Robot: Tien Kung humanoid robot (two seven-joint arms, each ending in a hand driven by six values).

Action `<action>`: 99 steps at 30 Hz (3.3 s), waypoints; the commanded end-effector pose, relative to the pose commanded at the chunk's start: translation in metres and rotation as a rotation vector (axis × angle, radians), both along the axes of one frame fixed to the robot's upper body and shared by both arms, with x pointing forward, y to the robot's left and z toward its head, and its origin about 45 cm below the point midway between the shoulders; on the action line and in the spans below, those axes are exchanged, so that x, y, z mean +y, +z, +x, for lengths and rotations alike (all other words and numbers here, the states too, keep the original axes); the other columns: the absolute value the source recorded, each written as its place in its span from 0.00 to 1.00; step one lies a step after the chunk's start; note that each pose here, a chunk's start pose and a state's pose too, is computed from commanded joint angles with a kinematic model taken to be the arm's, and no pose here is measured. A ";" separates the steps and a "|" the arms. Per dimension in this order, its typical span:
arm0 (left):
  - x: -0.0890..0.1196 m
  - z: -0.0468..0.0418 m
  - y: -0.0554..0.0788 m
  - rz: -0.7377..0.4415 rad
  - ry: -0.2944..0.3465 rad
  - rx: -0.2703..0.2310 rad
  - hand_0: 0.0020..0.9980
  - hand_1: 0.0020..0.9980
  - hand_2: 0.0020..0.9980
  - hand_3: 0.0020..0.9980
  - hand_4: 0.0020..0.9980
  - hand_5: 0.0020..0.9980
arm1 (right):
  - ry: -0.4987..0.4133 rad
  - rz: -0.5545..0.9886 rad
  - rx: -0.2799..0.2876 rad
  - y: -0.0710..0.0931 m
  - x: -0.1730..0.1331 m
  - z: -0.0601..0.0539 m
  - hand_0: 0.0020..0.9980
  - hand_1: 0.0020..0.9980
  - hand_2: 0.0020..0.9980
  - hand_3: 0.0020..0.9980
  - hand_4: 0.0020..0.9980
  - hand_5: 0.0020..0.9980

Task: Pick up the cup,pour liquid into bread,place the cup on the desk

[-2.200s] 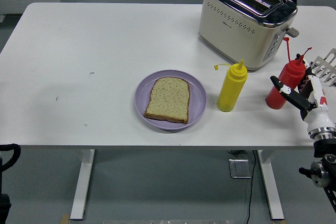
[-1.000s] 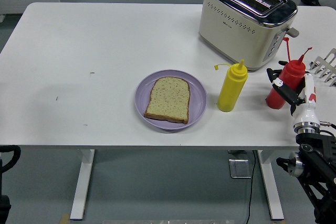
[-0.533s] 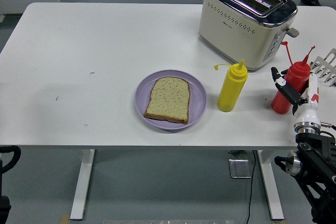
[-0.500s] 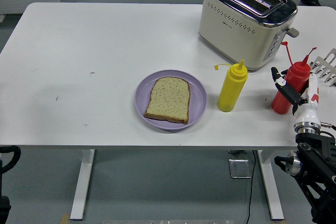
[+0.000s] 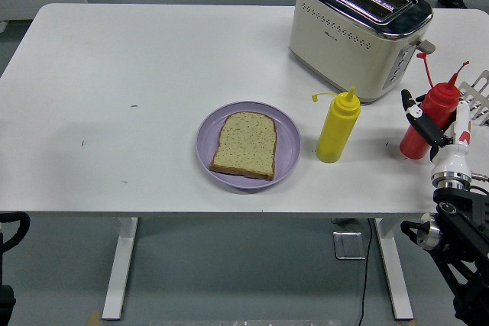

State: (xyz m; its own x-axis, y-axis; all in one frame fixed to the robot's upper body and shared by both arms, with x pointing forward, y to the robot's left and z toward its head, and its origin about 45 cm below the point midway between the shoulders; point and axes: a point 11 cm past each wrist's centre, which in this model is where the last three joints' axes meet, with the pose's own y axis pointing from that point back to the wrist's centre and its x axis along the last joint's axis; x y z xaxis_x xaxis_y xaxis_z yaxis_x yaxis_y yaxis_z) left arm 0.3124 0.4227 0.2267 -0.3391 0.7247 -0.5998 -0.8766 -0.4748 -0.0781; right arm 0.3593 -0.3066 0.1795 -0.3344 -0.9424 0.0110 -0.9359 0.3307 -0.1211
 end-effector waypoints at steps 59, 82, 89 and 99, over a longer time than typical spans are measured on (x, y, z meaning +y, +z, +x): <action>0.004 -0.0031 0.000 -0.005 0.017 -0.003 0.72 0.74 0.73 0.67 0.64 1.00 | 0.292 -1.693 -0.393 0.177 0.152 0.074 0.00 0.03 0.17 0.26 0.81 0.20; 0.006 -0.0042 0.000 -0.005 0.024 -0.004 0.72 0.74 0.73 0.67 0.64 1.00 | 0.327 -1.791 -0.395 0.181 0.162 0.074 0.02 0.04 0.18 0.27 0.79 0.20; 0.007 -0.0044 0.000 -0.006 0.026 -0.004 0.72 0.74 0.73 0.67 0.64 1.00 | 0.316 -1.808 -0.418 0.192 0.164 0.074 0.03 0.04 0.19 0.28 0.79 0.20; 0.005 -0.0032 0.000 -0.008 0.022 -0.006 0.72 0.74 0.73 0.67 0.64 1.00 | 0.453 -1.923 -0.409 0.157 0.190 0.065 0.03 0.05 0.19 0.28 0.78 0.20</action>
State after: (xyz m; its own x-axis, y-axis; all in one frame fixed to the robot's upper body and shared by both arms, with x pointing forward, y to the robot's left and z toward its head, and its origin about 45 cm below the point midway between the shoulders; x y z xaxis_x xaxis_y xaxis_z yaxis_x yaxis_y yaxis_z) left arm 0.3092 0.4281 0.2269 -0.3509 0.7126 -0.6075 -0.8655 -0.4945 -0.0800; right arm 0.4245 -0.1167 0.3365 -0.3658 0.1997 0.9090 -0.7296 -0.6680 -0.1468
